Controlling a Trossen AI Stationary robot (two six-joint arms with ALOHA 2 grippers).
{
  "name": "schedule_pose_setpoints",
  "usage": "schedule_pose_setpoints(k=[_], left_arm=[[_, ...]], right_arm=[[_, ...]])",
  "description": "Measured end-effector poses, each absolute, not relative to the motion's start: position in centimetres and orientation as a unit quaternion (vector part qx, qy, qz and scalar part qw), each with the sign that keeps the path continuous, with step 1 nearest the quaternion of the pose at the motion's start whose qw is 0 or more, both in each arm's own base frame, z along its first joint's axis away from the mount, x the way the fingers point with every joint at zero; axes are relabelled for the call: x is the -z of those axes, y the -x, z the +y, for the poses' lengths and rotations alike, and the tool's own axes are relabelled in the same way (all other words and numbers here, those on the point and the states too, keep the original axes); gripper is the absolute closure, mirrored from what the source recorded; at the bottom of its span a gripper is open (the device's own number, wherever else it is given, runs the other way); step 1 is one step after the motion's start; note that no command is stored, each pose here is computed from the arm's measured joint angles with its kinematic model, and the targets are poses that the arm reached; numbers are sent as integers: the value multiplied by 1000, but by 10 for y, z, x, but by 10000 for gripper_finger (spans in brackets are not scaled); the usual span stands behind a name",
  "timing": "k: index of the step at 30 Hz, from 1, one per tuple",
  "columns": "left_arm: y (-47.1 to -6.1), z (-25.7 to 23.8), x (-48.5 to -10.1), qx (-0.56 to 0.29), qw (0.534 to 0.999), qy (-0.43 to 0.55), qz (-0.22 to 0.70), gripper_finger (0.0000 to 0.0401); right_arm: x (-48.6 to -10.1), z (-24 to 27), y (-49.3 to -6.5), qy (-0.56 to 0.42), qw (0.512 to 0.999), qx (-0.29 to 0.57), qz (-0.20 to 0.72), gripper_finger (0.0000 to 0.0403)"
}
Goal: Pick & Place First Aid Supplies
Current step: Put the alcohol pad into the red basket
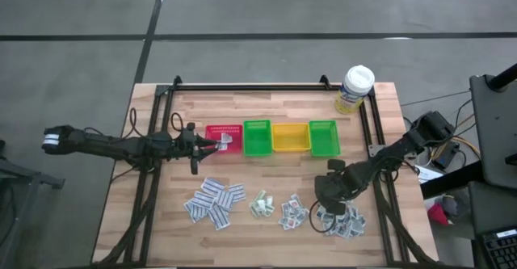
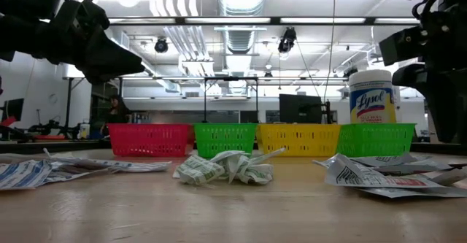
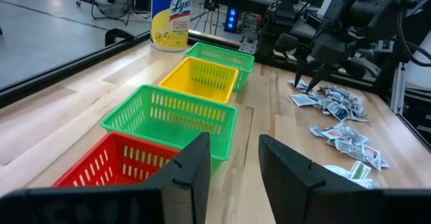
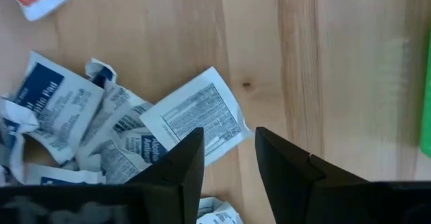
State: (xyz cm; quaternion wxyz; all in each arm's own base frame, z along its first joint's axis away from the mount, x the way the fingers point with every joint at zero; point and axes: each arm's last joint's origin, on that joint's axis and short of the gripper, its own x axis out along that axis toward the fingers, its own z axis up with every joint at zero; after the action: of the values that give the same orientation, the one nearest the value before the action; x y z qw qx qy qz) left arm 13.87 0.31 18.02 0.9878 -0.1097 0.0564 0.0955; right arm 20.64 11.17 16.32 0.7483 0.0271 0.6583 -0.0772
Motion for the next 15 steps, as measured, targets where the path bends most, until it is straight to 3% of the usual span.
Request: schedule_pose_setpoints(k=[15], left_arm=[[-139,3,-180,-96,988,109,57,282]], right_arm=[[-157,102,-206,-42,743,99,661,273]])
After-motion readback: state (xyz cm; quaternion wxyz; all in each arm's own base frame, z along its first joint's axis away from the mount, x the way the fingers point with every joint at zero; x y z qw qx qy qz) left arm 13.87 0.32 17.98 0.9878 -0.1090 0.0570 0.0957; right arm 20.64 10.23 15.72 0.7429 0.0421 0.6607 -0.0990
